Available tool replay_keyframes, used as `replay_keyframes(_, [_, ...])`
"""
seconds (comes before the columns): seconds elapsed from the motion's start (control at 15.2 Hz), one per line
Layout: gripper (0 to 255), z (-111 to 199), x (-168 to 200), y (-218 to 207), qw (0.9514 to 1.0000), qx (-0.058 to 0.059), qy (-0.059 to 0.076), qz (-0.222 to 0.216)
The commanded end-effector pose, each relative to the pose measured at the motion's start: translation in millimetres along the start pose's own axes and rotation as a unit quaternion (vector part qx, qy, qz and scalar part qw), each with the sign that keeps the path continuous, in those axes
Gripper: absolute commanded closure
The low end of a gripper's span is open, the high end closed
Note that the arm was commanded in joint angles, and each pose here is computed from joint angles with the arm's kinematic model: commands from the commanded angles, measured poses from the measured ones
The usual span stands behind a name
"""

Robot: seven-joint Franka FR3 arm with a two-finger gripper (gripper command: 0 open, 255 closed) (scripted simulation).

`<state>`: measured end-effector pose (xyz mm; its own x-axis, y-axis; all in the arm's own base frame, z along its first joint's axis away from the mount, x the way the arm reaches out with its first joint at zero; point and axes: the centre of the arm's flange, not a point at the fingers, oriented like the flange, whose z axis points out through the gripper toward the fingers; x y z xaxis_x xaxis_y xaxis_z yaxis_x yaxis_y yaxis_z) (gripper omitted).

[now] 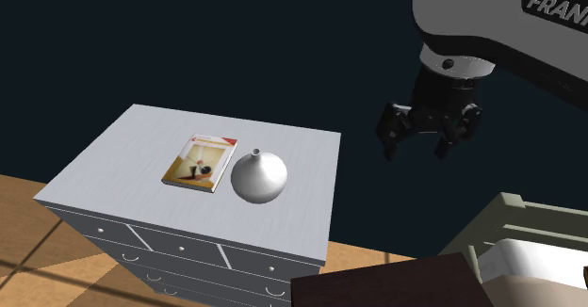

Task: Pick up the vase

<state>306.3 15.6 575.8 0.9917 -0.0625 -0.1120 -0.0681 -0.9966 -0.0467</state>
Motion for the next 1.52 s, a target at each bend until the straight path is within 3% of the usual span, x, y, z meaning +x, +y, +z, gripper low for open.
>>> replay_keyframes(0.0, [0,0,0,0,1.0,0.0,0.0,0.0])
replay_keyframes(1.45, [0,120,175,-199,0.9993,-0.013,0.009,-0.034])
